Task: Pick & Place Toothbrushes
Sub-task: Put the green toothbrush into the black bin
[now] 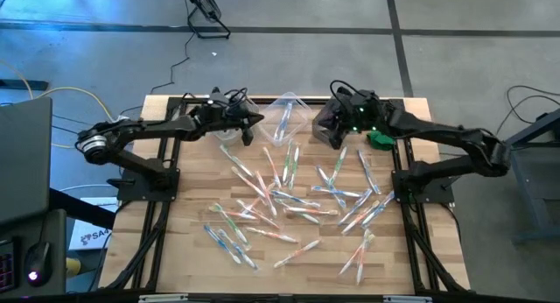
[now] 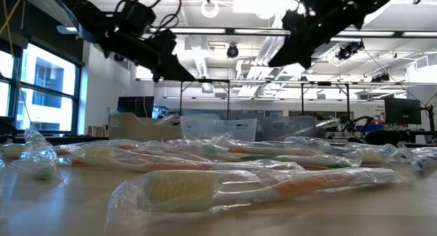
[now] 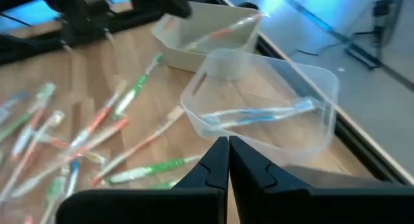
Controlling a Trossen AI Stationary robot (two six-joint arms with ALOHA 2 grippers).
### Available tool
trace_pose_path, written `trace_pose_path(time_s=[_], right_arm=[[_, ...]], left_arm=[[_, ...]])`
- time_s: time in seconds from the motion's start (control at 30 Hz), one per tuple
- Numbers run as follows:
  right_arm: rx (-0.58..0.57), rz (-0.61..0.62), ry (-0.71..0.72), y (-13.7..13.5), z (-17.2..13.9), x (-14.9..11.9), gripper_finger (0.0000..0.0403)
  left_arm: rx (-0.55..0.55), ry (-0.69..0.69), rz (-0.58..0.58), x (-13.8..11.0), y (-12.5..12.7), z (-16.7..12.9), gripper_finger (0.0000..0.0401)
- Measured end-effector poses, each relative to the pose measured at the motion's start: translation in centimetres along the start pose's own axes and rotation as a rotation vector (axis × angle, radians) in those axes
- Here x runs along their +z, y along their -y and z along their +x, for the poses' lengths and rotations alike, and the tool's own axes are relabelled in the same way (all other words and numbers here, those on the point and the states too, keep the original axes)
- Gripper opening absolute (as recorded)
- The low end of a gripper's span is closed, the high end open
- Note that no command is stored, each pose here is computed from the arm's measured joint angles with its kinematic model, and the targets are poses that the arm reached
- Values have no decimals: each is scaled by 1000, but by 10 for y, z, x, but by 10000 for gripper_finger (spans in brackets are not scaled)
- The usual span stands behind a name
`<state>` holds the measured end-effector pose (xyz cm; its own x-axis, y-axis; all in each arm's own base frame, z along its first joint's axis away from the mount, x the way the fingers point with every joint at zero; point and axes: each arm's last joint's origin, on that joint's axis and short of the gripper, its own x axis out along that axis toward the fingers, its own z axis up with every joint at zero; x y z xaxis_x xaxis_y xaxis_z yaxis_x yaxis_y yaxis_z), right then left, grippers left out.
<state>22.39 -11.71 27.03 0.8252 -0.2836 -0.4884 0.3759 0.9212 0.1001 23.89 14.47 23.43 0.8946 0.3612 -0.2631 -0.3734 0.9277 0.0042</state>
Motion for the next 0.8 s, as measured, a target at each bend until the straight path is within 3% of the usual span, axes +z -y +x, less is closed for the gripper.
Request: trace_pose_path(time_s=[0.3, 0.8], right_arm=[[-112, 28, -23, -19, -28, -3, 3], [-92, 41, -88, -35, -16, -11, 3]], left_arm=[[5, 50, 13, -3, 6, -32, 0], [-20, 147, 47, -6, 17, -89, 0]])
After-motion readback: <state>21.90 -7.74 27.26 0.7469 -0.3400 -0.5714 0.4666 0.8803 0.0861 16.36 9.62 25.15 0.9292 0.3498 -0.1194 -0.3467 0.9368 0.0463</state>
